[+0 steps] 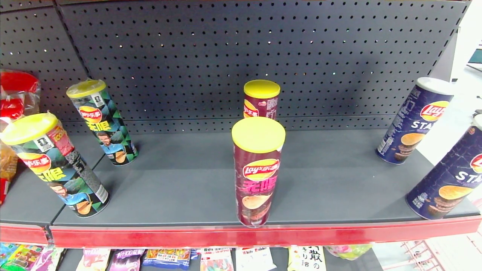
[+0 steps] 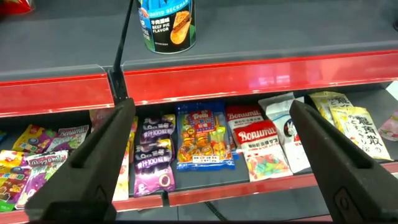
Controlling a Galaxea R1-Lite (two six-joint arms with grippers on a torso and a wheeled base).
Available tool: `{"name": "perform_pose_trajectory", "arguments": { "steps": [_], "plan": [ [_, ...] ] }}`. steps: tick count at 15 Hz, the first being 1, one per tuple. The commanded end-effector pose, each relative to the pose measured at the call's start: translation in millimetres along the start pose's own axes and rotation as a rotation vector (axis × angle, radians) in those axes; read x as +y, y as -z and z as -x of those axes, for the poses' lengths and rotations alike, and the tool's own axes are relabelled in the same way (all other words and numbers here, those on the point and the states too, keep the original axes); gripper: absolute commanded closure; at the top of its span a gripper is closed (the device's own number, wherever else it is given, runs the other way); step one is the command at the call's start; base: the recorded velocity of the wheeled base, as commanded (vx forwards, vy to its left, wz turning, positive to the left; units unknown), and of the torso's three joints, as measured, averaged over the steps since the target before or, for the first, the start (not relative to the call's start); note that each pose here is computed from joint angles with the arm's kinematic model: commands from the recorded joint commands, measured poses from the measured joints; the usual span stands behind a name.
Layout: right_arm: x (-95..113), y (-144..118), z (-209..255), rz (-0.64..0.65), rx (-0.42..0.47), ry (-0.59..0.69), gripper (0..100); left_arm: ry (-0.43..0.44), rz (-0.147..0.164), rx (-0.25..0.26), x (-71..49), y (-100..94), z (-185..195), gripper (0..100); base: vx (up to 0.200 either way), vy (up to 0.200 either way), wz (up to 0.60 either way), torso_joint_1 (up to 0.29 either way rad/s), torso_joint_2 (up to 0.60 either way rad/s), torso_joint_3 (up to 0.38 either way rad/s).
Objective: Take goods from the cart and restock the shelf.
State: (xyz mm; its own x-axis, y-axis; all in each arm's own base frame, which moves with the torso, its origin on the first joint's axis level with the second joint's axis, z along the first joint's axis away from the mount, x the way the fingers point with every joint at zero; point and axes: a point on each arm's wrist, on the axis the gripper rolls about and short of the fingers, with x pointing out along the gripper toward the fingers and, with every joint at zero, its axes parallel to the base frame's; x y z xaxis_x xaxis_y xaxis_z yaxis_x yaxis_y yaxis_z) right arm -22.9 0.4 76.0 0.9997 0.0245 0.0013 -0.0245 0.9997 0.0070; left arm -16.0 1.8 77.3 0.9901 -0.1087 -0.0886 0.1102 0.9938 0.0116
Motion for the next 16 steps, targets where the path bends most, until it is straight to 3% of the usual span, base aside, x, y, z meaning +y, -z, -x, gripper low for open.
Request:
{"name": "perform_pose_trajectory", "arguments": {
  "steps": [1, 9, 13, 16],
  "plan": [
    [0.0, 0.1, 0.0, 0.001, 0.000, 0.000, 0, 0.000, -0.001, 0.003, 0.0, 0.2, -0.3, 0, 0.000, 0.000, 0.00, 0.000, 0.00, 0.000],
    [0.0, 0.1, 0.0, 0.002, 0.000, 0.001, 0, 0.000, 0.001, 0.003, 0.0, 0.2, -0.3, 0, 0.000, 0.000, 0.00, 0.000, 0.00, 0.000],
    [0.0, 0.5, -0.1, 0.002, 0.001, 0.001, 0, 0.000, -0.001, 0.003, 0.0, 0.2, -0.3, 0, -0.200, 0.000, 0.00, 0.007, 0.00, 0.005],
    [0.0, 0.1, 0.0, 0.002, 0.000, 0.001, 0, 0.000, 0.001, 0.003, 0.0, 0.2, -0.3, 0, 0.000, 0.000, 0.00, 0.000, 0.00, 0.000]
  ]
}}
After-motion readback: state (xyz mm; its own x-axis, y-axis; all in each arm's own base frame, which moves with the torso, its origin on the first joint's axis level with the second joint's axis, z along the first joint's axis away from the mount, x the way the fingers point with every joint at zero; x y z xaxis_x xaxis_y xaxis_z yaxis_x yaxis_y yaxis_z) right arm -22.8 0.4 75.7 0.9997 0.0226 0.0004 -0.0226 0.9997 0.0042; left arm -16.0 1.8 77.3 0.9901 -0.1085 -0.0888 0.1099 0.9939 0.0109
